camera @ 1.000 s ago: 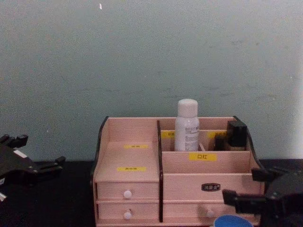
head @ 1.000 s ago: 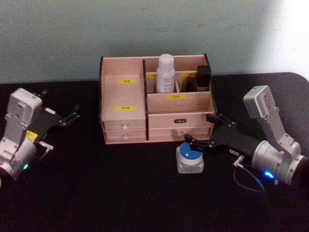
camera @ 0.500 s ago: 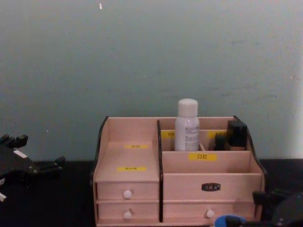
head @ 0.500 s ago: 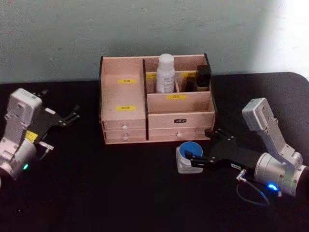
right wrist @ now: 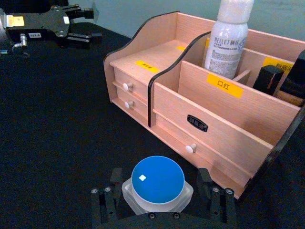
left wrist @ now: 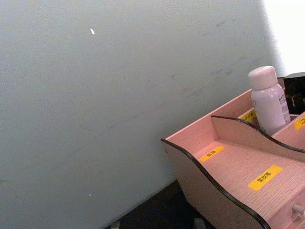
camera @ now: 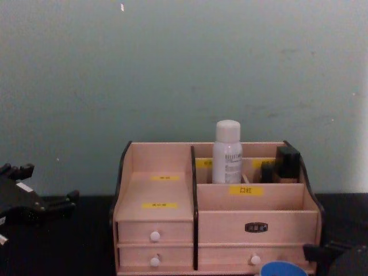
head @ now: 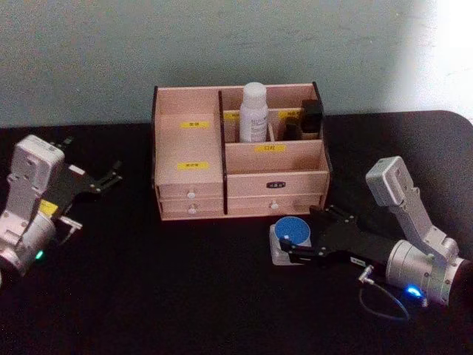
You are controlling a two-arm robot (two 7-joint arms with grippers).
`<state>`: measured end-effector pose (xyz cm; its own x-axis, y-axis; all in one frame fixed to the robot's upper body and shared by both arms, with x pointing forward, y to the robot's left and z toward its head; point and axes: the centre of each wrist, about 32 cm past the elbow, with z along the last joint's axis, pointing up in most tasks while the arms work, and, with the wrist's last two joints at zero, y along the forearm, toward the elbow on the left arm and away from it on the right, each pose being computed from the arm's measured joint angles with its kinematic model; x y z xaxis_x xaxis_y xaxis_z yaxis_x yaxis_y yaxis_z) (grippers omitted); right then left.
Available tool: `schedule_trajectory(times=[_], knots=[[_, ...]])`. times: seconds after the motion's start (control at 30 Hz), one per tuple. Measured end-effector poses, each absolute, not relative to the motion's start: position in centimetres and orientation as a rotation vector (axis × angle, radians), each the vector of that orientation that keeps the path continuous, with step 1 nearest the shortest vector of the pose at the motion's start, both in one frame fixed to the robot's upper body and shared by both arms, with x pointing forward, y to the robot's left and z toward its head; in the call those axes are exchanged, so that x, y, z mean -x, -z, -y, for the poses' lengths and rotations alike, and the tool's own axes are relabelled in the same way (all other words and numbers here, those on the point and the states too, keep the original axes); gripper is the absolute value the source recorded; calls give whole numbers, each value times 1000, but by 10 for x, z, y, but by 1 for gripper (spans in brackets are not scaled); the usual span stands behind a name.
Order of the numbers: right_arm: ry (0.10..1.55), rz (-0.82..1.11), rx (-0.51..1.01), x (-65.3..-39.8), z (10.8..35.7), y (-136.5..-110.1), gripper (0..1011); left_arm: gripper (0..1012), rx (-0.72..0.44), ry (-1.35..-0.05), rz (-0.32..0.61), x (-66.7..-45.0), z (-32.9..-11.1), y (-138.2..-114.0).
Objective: Pick up the facial cleanser and watermelon frost from the table and place them into the tiered storage box.
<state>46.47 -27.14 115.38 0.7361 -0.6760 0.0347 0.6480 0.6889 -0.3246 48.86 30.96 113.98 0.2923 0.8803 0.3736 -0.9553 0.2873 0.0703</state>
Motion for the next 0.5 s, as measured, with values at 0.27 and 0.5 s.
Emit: schedule_trajectory(times=[0.27, 0.5], knots=[[743, -100, 336, -465, 269, -1150, 1002, 1001, -304, -1248, 285, -489, -310, -1140], [748, -104, 343, -466, 268, -1146, 1002, 1001, -304, -1248, 285, -489, -310, -1140]])
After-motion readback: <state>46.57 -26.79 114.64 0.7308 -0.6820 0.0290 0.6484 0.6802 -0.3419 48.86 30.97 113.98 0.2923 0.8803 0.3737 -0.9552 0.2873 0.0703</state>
